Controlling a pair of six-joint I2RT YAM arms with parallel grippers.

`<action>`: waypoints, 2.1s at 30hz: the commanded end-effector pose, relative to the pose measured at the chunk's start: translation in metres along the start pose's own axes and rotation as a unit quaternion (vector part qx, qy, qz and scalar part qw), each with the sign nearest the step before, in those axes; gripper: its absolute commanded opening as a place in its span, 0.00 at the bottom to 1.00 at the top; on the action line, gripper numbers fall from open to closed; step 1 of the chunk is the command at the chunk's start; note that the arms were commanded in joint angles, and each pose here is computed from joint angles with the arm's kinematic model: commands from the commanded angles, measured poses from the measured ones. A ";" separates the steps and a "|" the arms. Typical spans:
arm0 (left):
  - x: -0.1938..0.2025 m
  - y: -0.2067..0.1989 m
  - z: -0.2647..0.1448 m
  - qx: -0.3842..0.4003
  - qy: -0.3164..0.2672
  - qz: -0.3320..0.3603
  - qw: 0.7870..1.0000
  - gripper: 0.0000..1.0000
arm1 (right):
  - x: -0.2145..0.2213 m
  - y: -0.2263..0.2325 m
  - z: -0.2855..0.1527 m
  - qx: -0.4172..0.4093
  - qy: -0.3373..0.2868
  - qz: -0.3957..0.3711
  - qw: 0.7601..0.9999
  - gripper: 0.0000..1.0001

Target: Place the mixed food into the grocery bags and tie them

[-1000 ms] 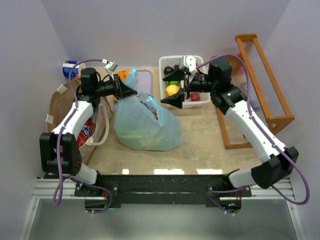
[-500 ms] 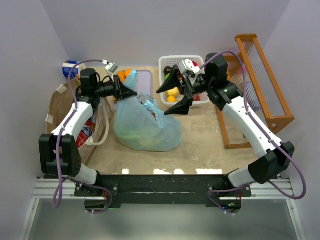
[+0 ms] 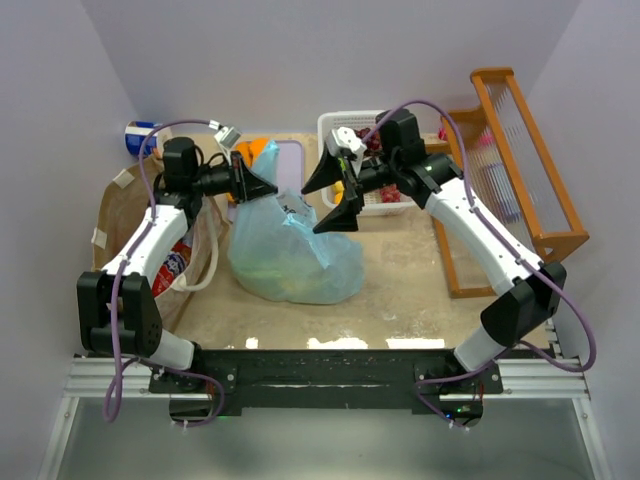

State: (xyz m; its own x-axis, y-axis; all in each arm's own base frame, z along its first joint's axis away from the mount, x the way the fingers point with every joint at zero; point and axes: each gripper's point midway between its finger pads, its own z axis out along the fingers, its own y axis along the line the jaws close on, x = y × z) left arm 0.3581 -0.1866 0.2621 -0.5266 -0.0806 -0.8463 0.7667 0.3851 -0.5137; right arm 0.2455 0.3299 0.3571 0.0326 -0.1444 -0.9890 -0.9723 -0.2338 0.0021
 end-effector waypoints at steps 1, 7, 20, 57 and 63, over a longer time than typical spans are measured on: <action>-0.002 -0.015 0.000 0.022 0.001 0.031 0.999 0.00 | 0.007 -0.003 0.003 0.008 0.018 -0.009 1.000 0.99; 0.000 -0.018 0.002 0.024 0.006 0.032 0.999 0.00 | 0.010 -0.002 0.015 -0.020 0.004 0.001 1.000 0.99; 0.000 -0.017 0.002 0.019 0.006 0.033 0.999 0.00 | 0.042 0.015 0.056 -0.075 0.027 0.058 0.995 0.97; -0.007 0.019 -0.009 -0.083 -0.024 -0.005 0.996 0.00 | 0.021 -0.008 -0.045 0.246 -0.028 0.090 0.965 0.00; -0.003 0.039 -0.013 -0.126 -0.027 -0.028 0.991 0.00 | -0.001 0.009 -0.059 0.271 -0.064 0.088 0.957 0.00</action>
State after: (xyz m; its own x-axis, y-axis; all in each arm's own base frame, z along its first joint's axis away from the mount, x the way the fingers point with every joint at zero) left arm 0.3728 -0.1704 0.2535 -0.5264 -0.1210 -0.8416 0.6792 0.5356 -0.5018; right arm 0.2538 0.2814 0.3319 -0.1964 -0.0970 -0.9757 -0.9486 0.2707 0.1640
